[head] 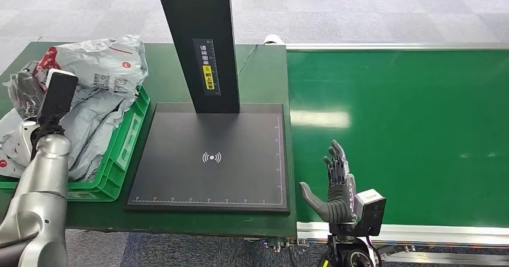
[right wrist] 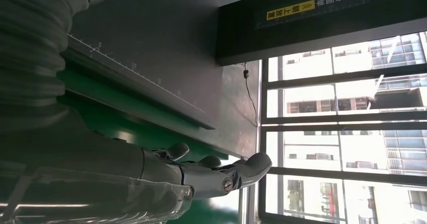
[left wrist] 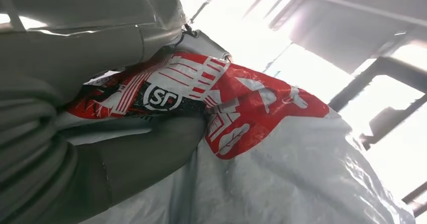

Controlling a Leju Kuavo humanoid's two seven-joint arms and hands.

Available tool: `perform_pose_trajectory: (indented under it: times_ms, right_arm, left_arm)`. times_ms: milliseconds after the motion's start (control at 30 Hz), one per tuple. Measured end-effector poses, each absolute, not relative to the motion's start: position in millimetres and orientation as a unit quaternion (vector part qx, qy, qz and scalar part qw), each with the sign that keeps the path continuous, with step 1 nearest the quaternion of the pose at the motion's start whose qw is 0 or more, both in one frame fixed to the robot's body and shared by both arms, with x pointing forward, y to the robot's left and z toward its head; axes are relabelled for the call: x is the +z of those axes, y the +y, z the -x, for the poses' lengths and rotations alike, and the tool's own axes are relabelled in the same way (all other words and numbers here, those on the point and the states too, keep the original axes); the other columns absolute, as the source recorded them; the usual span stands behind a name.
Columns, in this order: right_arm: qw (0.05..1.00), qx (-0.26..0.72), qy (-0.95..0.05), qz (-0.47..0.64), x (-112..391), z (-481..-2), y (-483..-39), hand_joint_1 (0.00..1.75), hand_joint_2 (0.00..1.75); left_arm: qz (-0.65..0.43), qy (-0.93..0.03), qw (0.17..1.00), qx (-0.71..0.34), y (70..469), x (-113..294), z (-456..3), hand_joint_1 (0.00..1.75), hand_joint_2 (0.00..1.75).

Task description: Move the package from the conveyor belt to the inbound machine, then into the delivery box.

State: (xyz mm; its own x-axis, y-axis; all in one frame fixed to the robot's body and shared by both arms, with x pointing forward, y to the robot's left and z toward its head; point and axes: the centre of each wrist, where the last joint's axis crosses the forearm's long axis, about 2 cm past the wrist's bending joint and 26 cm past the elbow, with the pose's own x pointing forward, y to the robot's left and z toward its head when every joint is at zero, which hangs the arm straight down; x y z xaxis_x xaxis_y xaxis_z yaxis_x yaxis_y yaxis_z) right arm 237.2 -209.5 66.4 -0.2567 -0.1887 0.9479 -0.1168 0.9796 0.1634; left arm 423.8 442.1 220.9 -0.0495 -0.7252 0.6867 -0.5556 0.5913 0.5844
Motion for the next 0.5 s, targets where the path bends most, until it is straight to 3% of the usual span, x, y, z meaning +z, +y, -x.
perform_pose_trajectory:
  times_ms: [500]
  right_arm:
    - [0.602,-0.035,-0.792,-0.091,65,-230,-217,0.0,1.75]
  left_arm:
    - [-0.434,-0.676,0.595,0.011,497,179,-397,1.71,1.75]
